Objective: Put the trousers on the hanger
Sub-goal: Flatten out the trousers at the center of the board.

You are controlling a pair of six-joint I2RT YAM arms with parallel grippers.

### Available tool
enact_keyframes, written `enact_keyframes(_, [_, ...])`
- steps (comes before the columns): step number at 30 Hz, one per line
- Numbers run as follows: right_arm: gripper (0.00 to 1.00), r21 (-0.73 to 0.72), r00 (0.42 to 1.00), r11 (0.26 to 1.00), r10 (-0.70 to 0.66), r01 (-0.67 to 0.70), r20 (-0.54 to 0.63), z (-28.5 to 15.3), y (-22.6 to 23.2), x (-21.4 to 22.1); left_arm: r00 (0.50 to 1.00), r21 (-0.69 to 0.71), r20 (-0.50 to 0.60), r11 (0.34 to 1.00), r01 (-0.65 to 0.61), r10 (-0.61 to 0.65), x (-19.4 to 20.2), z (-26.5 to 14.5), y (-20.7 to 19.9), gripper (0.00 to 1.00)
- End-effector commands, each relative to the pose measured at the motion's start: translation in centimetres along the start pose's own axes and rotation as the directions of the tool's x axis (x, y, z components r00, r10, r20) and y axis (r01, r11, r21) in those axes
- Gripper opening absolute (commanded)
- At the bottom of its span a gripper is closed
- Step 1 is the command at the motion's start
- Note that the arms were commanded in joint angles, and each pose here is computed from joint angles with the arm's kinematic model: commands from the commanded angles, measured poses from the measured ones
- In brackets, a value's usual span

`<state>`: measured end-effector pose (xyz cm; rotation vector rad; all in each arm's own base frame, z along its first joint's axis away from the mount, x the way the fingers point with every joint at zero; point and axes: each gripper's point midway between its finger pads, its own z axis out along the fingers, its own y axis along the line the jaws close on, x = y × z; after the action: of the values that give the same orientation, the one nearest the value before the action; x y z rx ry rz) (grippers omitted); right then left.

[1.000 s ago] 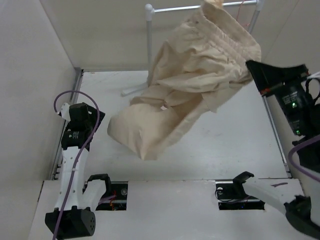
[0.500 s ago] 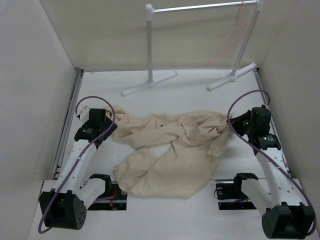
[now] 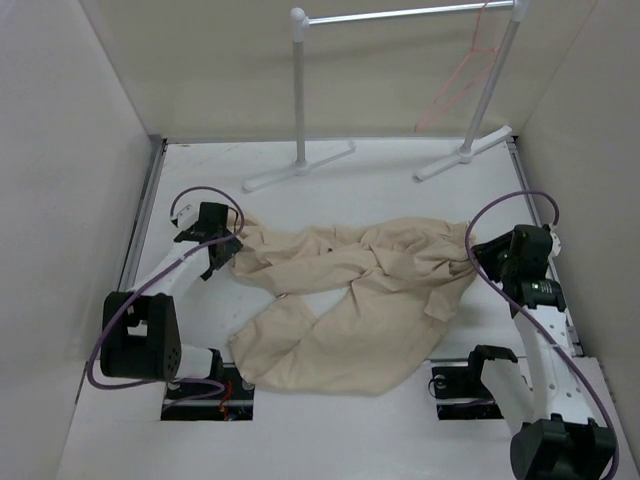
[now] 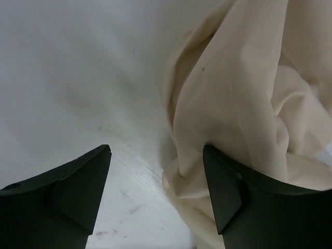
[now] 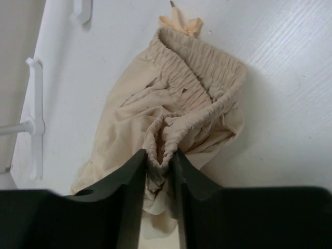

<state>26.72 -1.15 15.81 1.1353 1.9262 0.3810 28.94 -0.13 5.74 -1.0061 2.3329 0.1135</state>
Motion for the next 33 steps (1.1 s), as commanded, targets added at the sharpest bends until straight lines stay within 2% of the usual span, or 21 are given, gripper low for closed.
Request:
enact_keyframes(1, [0.4, 0.029, 0.999, 0.999, -0.019, 0.018, 0.041, 0.0, -1.0, -0.5, 0.994, 0.056, 0.084, 0.997, 0.061, -0.066, -3.9, 0.9, -2.9, 0.69])
enact_keyframes(2, [0.45, 0.024, 0.999, 0.999, -0.029, 0.028, 0.039, 0.1, -1.0, -0.3, 0.995, 0.059, 0.074, 0.997, 0.058, -0.062, -3.8, 1.6, -3.4, 0.66])
enact_keyframes(4, [0.48, 0.03, 0.999, 0.999, -0.041, 0.041, 0.029, 0.3, -1.3, 0.0, 0.998, 0.048, 0.04, 0.998, 0.05, -0.052, -3.2, 3.0, -3.8, 0.57])
enact_keyframes(6, [0.48, 0.036, 0.999, 0.999, -0.039, 0.038, 0.018, 0.8, -1.8, 0.5, 0.999, 0.027, 0.015, 0.998, 0.048, -0.048, -2.6, 4.2, -3.9, 0.38])
enact_keyframes(8, [0.4, 0.038, 1.0, 0.999, -0.03, 0.029, 0.008, 1.4, -2.1, 0.7, 0.998, 0.02, 0.006, 0.998, 0.066, -0.066, -3.1, 4.6, -4.0, 0.15])
enact_keyframes(9, [0.35, 0.043, 1.0, 0.999, -0.024, 0.024, 0.004, 1.7, -2.2, 0.7, 0.996, 0.037, 0.017, 0.995, 0.09, -0.09, -4.0, 3.9, -4.2, 0.1])
enact_keyframes(13, [0.12, 0.071, 1.0, 0.997, -0.024, 0.024, 0.002, 2.1, -2.5, 0.7, 0.972, 0.16, 0.165, 0.977, 0.143, -0.169, -10.6, -3.2, -5.9, 0.05])
enact_keyframes(15, [0.04, 0.102, 1.0, 0.995, -0.025, 0.024, 0.006, 1.9, -3.2, 0.7, 0.953, 0.164, 0.235, 0.974, 0.154, -0.19, -13.2, -7.5, -5.0, 0.05])
enact_keyframes(18, [0.03, 0.156, 0.999, 0.988, -0.024, 0.017, 0.041, 0.9, -4.7, 0.5, 0.922, 0.156, 0.328, 0.974, 0.165, -0.208, -15.3, -12.6, -2.5, 0.06])
enact_keyframes(20, [0.09, 0.187, 0.998, 0.982, -0.025, 0.014, 0.056, 0.4, -5.7, 0.6, 0.91, 0.129, 0.362, 0.978, 0.164, -0.2, -15.4, -14.1, -0.8, 0.07])
enact_keyframes(21, [0.17, 0.192, 0.998, 0.981, -0.026, 0.013, 0.062, 0.2, -6.0, 0.5, 0.913, 0.108, 0.364, 0.982, 0.158, -0.187, -15.1, -14.0, -0.1, 0.1])
enact_keyframes(22, [0.31, 0.194, 0.997, 0.981, -0.038, 0.025, 0.067, 0.2, -6.0, 0.5, 0.918, 0.092, 0.358, 0.985, 0.149, -0.172, -14.6, -13.7, 0.3, 0.13])
enact_keyframes(24, [0.52, 0.201, 0.992, 0.978, -0.078, 0.057, 0.1, -0.3, -5.6, -0.7, 0.942, 0.063, 0.31, 0.991, 0.117, -0.13, -13.0, -11.5, 0.3, 0.29])
enact_keyframes(26, [0.63, 0.17, 0.984, 0.982, -0.107, 0.082, 0.141, -1.1, -3.5, -2.5, 0.964, 0.086, 0.244, 0.993, 0.083, -0.101, -11.8, -9.6, -1.2, 0.44])
enact_keyframes(28, [0.69, 0.121, 0.976, 0.987, -0.123, 0.102, 0.177, -2.0, -0.7, -4.5, 0.973, 0.1, 0.218, 0.994, 0.052, -0.073, -11.6, -8.1, -3.1, 0.58])
enact_keyframes(30, [0.73, 0.069, 0.969, 0.985, -0.166, 0.156, 0.182, -1.7, 2.4, -5.7, 0.977, 0.11, 0.213, 0.994, 0.008, -0.031, -12.0, -6.9, -5.1, 0.66])
enact_keyframes(33, [0.65, 0.053, 0.969, 0.975, -0.221, 0.216, 0.109, 1.2, 5.1, -5.5, 0.981, 0.115, 0.195, 0.993, -0.012, -0.011, -12.6, -4.6, -7.3, 0.69])
